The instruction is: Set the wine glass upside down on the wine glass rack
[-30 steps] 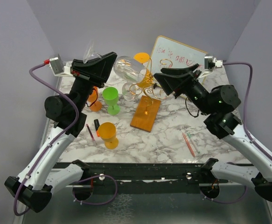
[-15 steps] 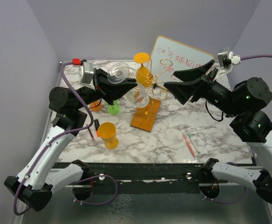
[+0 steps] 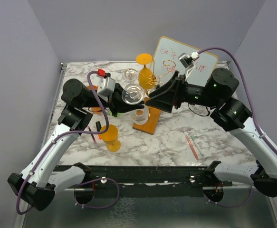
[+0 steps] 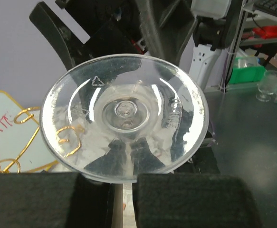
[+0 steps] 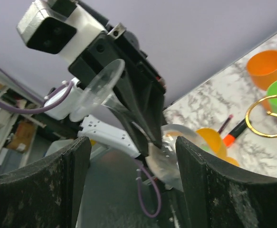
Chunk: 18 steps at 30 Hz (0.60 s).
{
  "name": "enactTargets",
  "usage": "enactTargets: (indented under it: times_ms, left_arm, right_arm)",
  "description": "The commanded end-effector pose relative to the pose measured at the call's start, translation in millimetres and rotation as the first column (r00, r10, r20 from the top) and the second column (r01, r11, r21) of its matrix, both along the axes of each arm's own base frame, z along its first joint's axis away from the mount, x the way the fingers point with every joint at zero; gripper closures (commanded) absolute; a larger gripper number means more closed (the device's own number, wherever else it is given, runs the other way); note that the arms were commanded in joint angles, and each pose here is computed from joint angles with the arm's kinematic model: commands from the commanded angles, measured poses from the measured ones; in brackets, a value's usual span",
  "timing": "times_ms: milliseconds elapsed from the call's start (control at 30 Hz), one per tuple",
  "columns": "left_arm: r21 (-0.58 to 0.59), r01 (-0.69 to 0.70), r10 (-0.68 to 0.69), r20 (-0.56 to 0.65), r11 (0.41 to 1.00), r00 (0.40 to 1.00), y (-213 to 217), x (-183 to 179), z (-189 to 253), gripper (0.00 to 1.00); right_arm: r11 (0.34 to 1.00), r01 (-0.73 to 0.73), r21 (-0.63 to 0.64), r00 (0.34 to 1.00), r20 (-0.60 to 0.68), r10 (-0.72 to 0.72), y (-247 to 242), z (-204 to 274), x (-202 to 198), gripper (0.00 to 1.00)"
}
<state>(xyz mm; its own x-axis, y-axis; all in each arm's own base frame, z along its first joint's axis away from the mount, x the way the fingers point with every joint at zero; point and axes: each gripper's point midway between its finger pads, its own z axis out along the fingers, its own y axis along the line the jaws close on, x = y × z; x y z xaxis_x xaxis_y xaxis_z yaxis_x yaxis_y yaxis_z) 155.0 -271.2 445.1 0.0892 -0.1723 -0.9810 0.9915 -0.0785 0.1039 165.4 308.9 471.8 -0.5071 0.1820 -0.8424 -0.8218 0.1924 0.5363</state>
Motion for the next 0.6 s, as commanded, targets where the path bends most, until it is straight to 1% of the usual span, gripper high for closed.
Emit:
enactTargets:
  times_ms: [0, 100, 200, 300, 433, 567]
  left_arm:
    - [0.100, 0.018, -0.023, 0.047, 0.995, 0.999, -0.9, 3.2, -28.2, 1.00]
    - [0.132, 0.030, -0.037, 0.049, 0.991, 0.998, -1.9, 5.4, -39.5, 1.00]
    - [0.140, 0.042, -0.049, 0.050, 0.989, 0.998, -3.0, 6.2, -45.9, 1.00]
    - [0.142, 0.041, -0.049, 0.058, 0.989, 0.997, -3.6, 7.7, -48.4, 1.00]
    - [0.148, 0.061, -0.076, 0.101, 0.987, 0.992, -1.8, 2.6, -51.4, 1.00]
    - [0.156, 0.069, -0.090, 0.131, 0.985, 0.987, -0.5, 0.3, -56.2, 1.00]
  right_arm:
    - [0.983, -0.164, 0.083, 0.985, -0.046, 0.168, 3.6, 15.6, -31.2, 0.25]
    - [0.984, -0.156, 0.085, 0.984, -0.075, 0.162, 6.1, 13.8, -27.9, 0.25]
    - [0.988, -0.137, 0.075, 0.979, -0.140, 0.146, 11.5, 7.9, -20.4, 0.28]
    - [0.995, -0.094, 0.043, 0.971, -0.216, 0.101, 17.7, -4.1, -7.8, 0.35]
    - [1.000, -0.010, -0.015, 0.960, -0.280, 0.005, 20.6, -23.8, 11.1, 0.40]
    - [1.000, -0.024, -0.017, 0.950, -0.311, 0.017, 25.7, -28.7, 13.1, 0.48]
